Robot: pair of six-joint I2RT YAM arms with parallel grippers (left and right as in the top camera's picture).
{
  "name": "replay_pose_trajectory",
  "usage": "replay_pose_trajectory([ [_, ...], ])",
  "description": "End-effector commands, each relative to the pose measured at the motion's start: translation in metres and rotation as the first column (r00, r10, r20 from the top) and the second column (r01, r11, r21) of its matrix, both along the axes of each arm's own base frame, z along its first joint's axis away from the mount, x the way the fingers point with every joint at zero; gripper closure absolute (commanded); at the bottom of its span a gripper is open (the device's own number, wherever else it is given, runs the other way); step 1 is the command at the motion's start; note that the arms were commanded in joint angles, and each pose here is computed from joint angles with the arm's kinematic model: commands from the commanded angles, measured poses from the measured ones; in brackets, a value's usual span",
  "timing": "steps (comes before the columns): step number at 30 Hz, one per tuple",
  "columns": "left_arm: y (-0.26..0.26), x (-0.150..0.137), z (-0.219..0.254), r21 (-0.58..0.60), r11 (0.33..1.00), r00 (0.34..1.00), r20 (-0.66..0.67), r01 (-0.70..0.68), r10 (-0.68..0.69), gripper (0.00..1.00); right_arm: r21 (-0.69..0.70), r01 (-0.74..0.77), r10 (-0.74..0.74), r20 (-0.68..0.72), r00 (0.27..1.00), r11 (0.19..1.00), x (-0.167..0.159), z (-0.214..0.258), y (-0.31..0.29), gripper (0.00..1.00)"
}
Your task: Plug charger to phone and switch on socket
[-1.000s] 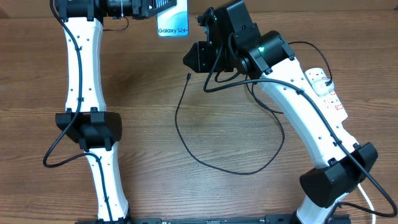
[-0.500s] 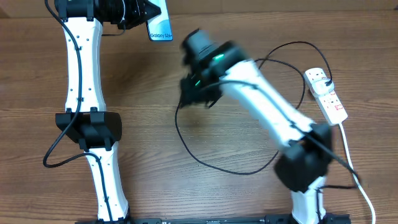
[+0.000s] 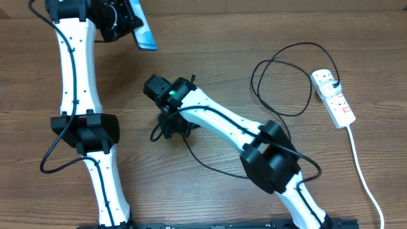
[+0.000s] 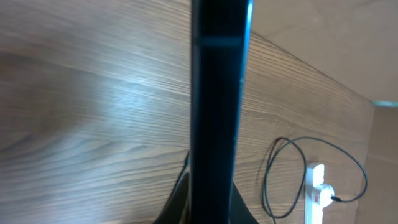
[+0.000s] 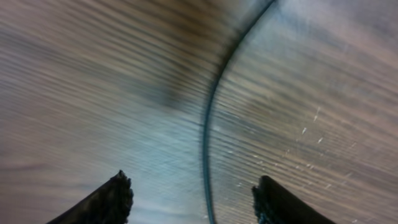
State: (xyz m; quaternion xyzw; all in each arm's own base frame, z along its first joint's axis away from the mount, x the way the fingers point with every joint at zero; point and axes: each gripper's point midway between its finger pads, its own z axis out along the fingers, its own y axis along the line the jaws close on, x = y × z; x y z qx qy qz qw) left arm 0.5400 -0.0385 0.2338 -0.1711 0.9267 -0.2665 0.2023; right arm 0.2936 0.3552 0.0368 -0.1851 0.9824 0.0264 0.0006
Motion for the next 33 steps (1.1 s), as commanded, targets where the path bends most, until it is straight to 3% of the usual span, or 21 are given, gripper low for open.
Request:
replay_pose_trajectory([
  [1, 0.007, -0.004, 0.023, 0.003, 1.000, 0.999, 0.044, -0.023, 0.023, 0.96, -0.071, 0.029, -0.032, -0.044, 0.999, 0.997, -0.007, -0.022, -0.009, 0.49],
  [5, 0.008, -0.005, 0.023, 0.004, 1.000, 0.999, 0.041, -0.021, 0.021, 0.96, -0.112, 0.028, -0.040, -0.110, 0.993, 0.993, -0.023, -0.031, -0.016, 0.64],
  [13, 0.008, -0.005, 0.022, 0.004, 1.000, 0.999, 0.040, -0.021, 0.021, 0.96, -0.187, 0.034, -0.065, -0.161, 0.985, 0.982, -0.046, -0.046, -0.031, 0.63],
  [19, 0.007, -0.006, 0.022, 0.003, 1.000, 0.999, 0.034, -0.021, 0.021, 0.96, -0.313, 0.046, -0.125, -0.238, 0.963, 0.949, -0.069, -0.048, -0.064, 0.96],
  [33, 0.006, -0.006, 0.022, -0.004, 1.000, 0.999, 0.035, -0.017, 0.017, 0.96, -0.499, 0.000, -0.185, -0.322, 0.928, 0.867, -0.101, -0.015, -0.106, 0.96],
])
